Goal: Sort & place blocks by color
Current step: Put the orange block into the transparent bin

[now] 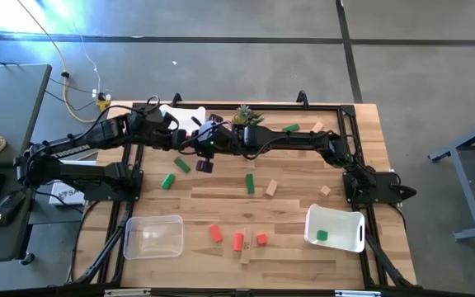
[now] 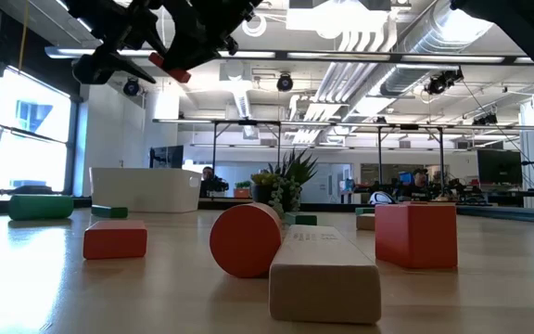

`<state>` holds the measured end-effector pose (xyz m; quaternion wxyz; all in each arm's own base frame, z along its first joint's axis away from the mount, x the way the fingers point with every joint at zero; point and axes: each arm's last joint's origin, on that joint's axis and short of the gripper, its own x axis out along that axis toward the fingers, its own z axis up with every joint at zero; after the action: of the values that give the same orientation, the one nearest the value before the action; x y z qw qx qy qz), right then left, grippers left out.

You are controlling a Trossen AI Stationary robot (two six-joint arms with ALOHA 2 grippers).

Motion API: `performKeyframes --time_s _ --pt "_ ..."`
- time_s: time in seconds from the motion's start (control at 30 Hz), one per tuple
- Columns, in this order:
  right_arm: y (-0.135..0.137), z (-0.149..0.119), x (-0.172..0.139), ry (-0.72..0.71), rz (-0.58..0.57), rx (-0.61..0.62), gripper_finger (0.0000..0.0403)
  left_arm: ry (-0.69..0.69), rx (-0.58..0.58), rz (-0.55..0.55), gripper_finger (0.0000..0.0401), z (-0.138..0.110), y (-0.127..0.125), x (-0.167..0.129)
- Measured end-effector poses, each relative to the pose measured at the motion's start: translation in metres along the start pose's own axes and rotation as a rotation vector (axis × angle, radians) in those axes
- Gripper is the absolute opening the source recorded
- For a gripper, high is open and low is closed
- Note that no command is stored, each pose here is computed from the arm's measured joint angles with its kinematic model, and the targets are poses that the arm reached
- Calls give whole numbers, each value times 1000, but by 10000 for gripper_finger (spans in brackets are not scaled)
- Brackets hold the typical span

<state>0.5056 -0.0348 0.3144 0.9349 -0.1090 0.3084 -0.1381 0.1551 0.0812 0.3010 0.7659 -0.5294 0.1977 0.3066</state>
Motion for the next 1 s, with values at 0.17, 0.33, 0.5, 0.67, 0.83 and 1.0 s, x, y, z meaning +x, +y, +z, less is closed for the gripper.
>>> performKeyframes --time_s 0.17,0.33,0.5,0.67,0.83,1.0 --pt "0 0 0 -3 -17 32 92 -7 32 -11 161 1 -1 0" --pt "0 1 0 -7 -7 58 92 -17 59 -17 145 1 -2 0" --pt "0 1 0 -7 5 84 92 -21 89 -21 130 2 -2 0" --pt "0 1 0 -6 9 99 92 -25 121 -22 106 2 -3 0" --pt "0 0 0 -4 9 99 92 -36 155 -21 62 2 -3 0" --pt "0 0 0 -3 8 98 104 -46 175 -14 32 3 -3 0"
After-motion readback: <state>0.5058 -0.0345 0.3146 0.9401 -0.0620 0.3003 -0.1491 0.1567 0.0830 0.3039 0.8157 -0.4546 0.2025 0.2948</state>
